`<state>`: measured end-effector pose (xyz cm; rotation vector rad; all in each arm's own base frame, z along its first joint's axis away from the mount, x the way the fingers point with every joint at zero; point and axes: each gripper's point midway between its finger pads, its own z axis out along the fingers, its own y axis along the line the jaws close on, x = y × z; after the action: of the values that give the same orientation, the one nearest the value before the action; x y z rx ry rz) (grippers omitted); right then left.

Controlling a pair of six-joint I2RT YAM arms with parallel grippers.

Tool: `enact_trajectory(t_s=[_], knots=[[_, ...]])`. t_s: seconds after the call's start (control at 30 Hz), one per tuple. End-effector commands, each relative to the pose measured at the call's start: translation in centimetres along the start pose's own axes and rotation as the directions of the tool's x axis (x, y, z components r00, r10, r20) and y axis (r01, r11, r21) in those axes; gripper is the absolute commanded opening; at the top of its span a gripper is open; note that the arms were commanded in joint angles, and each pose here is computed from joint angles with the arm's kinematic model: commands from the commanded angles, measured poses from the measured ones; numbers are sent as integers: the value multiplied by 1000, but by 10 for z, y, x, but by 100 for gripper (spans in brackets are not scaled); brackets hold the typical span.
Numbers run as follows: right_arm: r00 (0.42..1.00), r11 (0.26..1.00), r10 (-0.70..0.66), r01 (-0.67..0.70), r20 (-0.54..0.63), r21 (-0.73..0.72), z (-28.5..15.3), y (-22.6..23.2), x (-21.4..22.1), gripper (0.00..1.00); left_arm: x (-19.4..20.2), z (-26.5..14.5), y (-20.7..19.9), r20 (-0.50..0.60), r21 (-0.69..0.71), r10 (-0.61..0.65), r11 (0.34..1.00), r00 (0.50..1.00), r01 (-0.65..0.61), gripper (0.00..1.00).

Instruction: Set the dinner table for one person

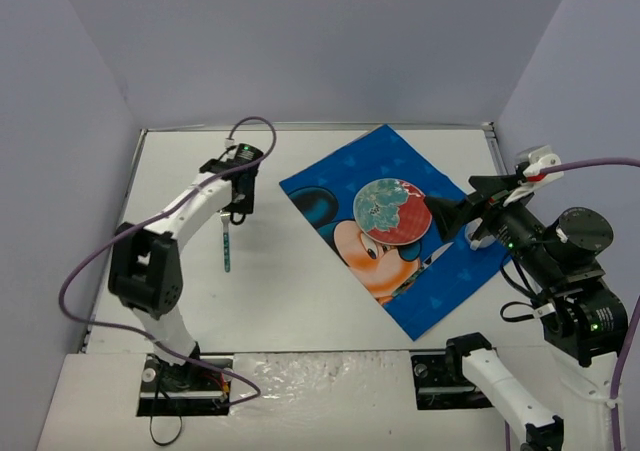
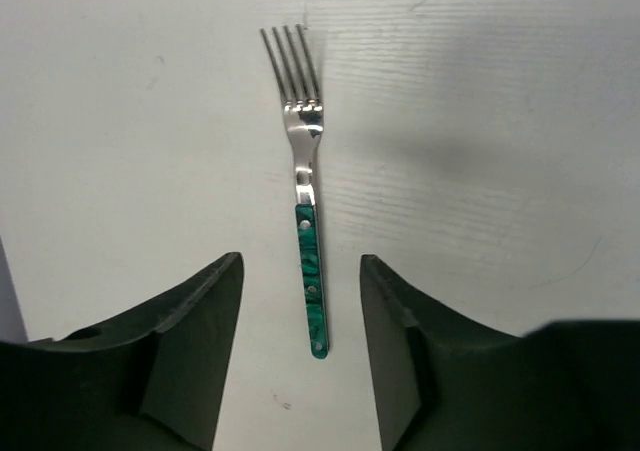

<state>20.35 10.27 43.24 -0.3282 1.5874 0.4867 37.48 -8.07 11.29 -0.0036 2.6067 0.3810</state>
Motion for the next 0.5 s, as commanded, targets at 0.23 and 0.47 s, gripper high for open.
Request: enact_trajectory(t_s=[0.23, 0.47], knots=[[999, 1000, -21, 21, 48, -8, 6, 0, -12, 100, 33, 31, 9, -24, 219, -238, 947, 971, 237, 50], [999, 1000, -15, 15, 45, -5, 7, 0, -11, 100, 40, 49, 4, -38, 226, -242, 943, 970, 244, 45]])
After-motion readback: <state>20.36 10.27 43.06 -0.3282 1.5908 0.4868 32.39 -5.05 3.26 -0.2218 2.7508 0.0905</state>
